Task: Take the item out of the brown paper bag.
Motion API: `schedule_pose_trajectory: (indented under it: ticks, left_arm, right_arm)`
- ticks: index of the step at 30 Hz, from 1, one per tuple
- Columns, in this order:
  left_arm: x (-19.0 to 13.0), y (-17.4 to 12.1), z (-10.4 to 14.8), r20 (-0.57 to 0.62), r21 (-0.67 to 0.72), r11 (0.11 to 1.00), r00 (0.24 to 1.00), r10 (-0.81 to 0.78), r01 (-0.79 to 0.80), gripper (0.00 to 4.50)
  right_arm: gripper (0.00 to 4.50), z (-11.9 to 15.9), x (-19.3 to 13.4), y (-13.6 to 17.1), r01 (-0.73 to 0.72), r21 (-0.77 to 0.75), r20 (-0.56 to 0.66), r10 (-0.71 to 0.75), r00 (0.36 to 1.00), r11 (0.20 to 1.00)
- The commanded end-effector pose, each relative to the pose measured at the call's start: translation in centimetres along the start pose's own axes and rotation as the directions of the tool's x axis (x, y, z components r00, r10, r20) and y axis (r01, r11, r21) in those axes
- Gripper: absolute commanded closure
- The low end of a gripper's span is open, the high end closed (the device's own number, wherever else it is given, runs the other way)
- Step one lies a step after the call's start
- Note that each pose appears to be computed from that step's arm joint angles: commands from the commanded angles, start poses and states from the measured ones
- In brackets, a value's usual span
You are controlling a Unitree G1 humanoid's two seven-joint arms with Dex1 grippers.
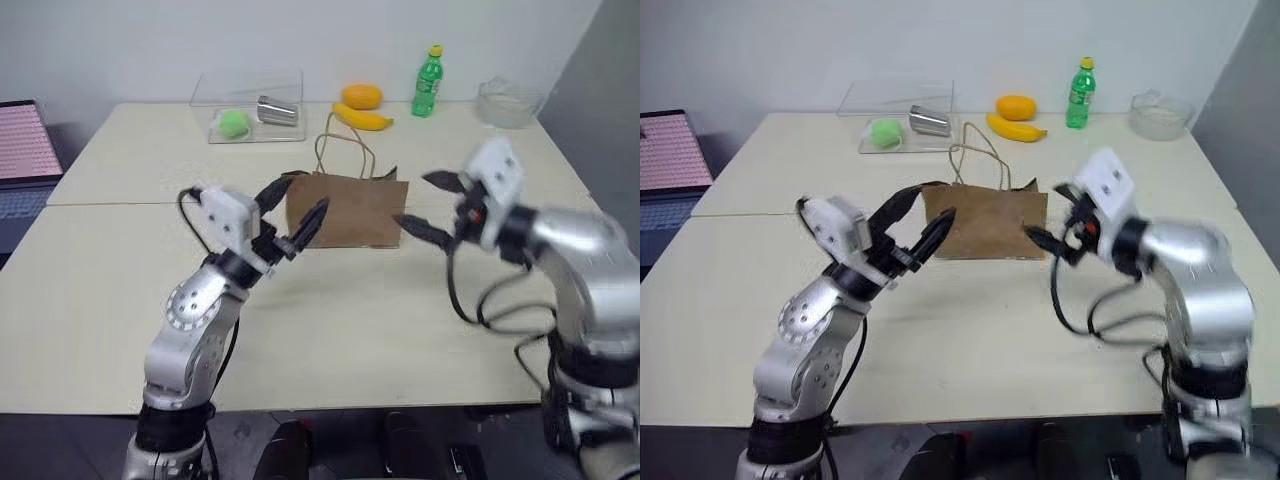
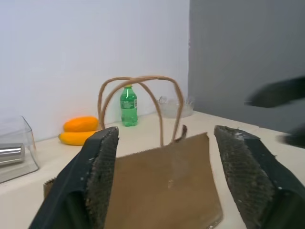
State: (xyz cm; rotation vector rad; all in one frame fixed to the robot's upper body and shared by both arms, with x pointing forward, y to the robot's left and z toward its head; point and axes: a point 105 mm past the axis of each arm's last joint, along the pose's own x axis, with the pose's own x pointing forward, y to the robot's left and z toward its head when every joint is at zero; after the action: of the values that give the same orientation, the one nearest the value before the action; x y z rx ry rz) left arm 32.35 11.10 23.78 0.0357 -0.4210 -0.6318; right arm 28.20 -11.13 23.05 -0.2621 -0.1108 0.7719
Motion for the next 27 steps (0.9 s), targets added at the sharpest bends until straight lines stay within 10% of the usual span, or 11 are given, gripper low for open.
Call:
schedule_pose_trajectory:
  ticks: [1,8,18,23,27]
  left_arm:
    - [1.6,2.4,1.9,0.025,0.056,0.998,0.999,-0.037,0.036,2.32]
    - [6.2,9.4,2.2,-0.167,0.152,0.978,0.979,-0.116,0.142,4.47]
    - [6.4,11.6,-5.1,-0.605,0.158,0.95,0.787,-0.123,0.27,4.47]
    - [6.5,10.2,-5.8,-0.627,0.097,0.934,0.75,-0.211,0.344,4.47]
    - [4.0,8.0,-6.2,-0.666,-0.093,0.827,0.583,-0.466,0.555,4.47]
  right_arm:
    - [0.24,0.4,-2.1,2.6,0.099,-0.051,0.073,-0.095,0.993,0.994]
    - [0.24,0.0,-1.9,5.5,0.145,0.027,0.136,-0.148,0.98,0.989]
    - [0.24,0.4,-2.2,4.5,0.216,0.012,0.14,-0.216,0.966,0.976]
    - [0.24,0.1,-2.3,4.7,0.205,0.018,0.126,-0.206,0.97,0.979]
    - [0.24,-1.0,-2.7,5.8,0.139,0.051,0.081,-0.143,0.986,0.989]
